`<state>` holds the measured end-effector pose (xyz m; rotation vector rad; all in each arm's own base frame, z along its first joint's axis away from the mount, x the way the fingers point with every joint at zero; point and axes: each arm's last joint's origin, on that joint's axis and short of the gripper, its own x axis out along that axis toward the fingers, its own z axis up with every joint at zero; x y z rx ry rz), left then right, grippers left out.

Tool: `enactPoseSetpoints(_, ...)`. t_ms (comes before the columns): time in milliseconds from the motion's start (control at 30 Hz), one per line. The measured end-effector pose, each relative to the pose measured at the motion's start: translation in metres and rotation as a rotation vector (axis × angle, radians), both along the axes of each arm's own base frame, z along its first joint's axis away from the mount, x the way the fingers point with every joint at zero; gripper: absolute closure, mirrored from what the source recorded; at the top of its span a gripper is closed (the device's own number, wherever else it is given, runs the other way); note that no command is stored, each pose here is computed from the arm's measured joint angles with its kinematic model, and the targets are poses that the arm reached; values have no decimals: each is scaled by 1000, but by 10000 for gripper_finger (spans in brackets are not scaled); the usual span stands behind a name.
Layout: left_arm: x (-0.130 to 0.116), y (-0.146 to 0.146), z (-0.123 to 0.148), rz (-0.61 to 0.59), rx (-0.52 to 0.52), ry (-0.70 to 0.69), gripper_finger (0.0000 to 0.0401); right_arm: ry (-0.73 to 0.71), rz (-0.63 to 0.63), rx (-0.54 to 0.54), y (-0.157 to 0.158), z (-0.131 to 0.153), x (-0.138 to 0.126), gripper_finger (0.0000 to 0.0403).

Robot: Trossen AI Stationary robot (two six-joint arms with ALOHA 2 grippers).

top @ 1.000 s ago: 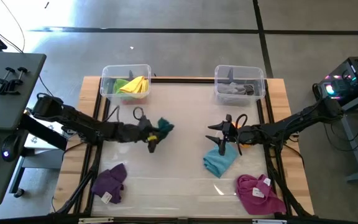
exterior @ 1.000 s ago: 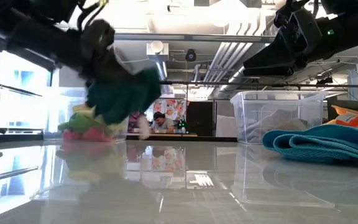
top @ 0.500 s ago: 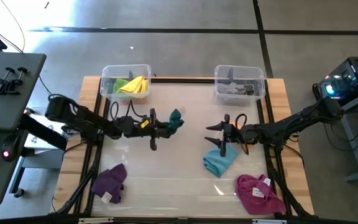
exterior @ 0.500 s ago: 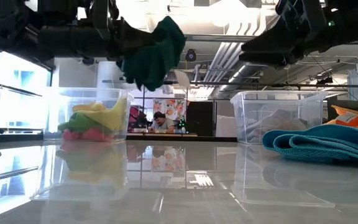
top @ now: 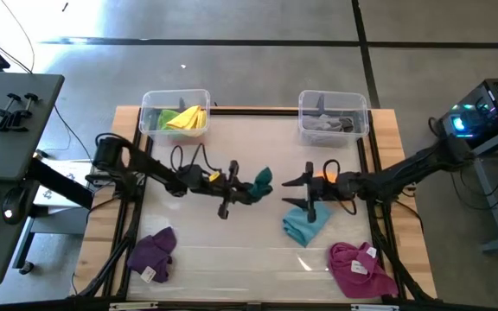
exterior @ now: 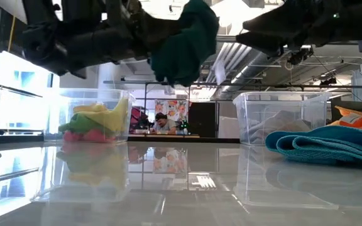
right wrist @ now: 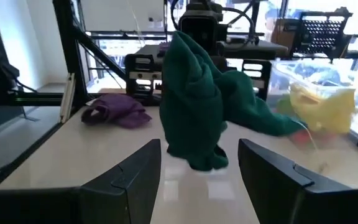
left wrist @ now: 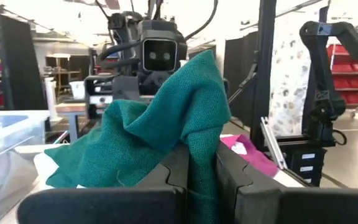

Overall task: Sort towels by color in basket
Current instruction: Put the dark green microfiber cloth into the right transparent bin

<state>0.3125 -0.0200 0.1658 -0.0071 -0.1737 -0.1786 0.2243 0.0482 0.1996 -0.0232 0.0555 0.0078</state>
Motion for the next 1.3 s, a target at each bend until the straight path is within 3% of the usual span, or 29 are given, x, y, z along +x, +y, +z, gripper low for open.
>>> enactPoseSetpoints(500, 13, -1, -6, -14, 4, 39, 380, 41, -50, -89, 12, -4, 57, 196)
enactPoseSetpoints(767, 13, 0, -7, 13, -26, 64, 375, 35, -39, -90, 13, 0, 60, 269)
enactPoseSetpoints(1067, 14, 2, -15, 72, -26, 148, 262, 71, -102, -96, 12, -2, 59, 389)
enactPoseSetpoints(1300, 13, 7, -32, 253, -15, 320, 218, 178, -289, -50, 3, 8, 41, 379)
